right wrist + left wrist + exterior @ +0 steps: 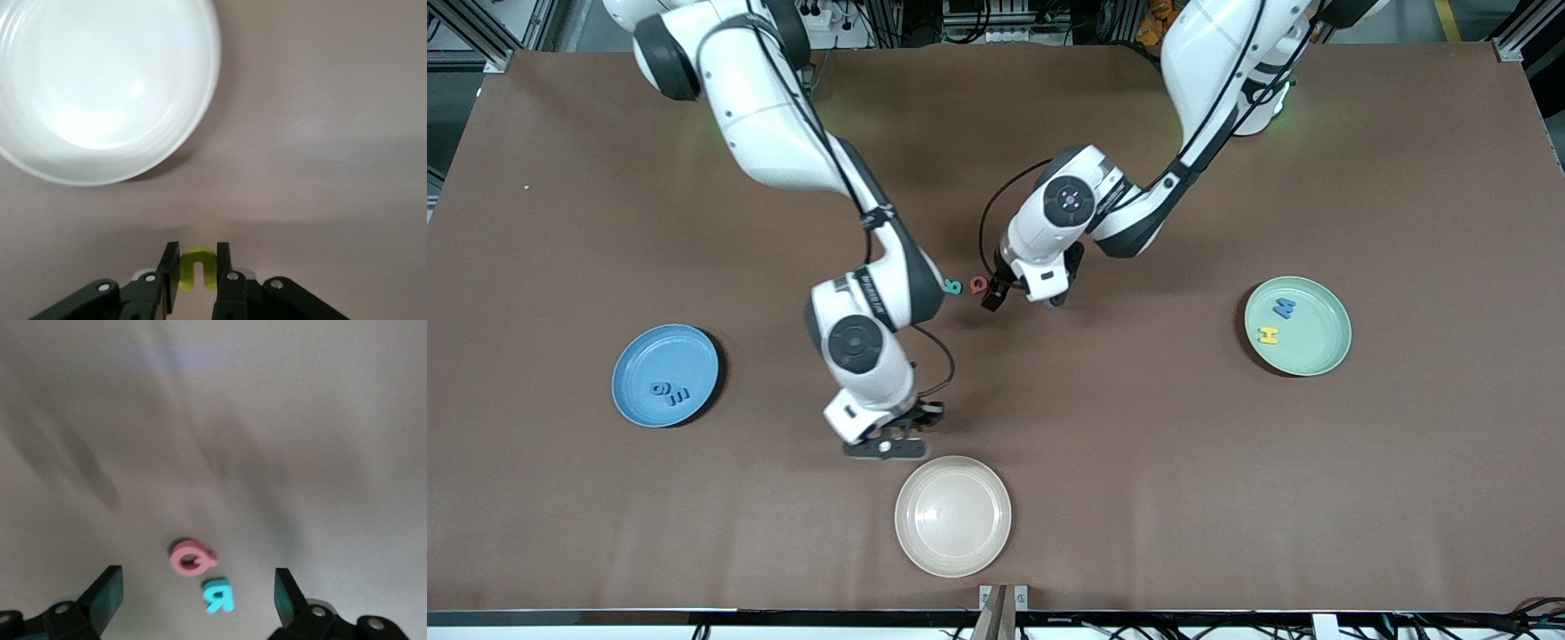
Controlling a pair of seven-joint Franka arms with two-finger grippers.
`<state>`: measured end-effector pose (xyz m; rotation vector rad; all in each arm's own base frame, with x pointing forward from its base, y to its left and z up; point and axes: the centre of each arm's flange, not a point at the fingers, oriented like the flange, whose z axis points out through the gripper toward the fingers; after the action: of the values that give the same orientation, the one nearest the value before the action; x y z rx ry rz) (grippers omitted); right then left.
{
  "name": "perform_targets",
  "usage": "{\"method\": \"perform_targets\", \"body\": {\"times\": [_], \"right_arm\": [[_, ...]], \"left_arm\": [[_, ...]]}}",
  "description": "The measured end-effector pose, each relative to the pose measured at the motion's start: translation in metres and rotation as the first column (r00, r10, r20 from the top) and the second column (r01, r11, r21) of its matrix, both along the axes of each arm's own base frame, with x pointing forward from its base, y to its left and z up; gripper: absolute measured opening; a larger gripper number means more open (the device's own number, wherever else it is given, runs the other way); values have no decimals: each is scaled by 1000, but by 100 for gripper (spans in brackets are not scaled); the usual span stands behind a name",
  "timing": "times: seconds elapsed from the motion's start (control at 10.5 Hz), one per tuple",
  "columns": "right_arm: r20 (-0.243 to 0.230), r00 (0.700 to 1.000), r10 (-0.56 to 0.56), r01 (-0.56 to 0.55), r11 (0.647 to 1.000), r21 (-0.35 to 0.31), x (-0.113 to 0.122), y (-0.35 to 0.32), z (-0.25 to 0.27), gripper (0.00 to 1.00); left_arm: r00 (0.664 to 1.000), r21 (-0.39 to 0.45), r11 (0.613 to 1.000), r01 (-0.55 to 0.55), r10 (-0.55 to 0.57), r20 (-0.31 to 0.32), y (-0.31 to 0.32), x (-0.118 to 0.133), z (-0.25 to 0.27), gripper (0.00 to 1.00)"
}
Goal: Sort upper and lower case letters into plates
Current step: 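Carry the n to the blue plate while the left gripper reaches the pink Q, then grasp the Q with the left gripper while the right gripper releases the n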
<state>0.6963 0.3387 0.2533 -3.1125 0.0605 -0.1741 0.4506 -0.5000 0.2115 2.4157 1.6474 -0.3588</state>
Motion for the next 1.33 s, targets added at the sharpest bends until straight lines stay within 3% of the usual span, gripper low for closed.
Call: {"method": "perform_targets", "body": {"times": [0.19,0.38,0.76,1.14,1.24,1.33], "right_arm": [[-30,999,32,-32,999,-9,6,-66,18,26],[-56,995,78,-79,997,-18,-7,-129,21,26],[-156,978,139,-154,984,-88,-42,-270,13,26],[-210,962,175,-201,973,-110,-55,-363,2,26],[-212,961,179,-205,973,-108,-57,-377,0,27],[-213,961,177,-203,973,-107,-57,-381,0,37]], "left_arm": [[998,33,997,-62,62,-3,-11,5,-34,100],[994,49,993,-103,104,-15,-20,1,-55,100],[983,51,982,-180,182,-30,-26,1,-52,100],[982,59,982,-179,182,-42,-42,-20,-53,100],[983,61,983,-173,176,-43,-46,-25,-53,100],[984,61,983,-171,174,-43,-47,-27,-53,100]]}}
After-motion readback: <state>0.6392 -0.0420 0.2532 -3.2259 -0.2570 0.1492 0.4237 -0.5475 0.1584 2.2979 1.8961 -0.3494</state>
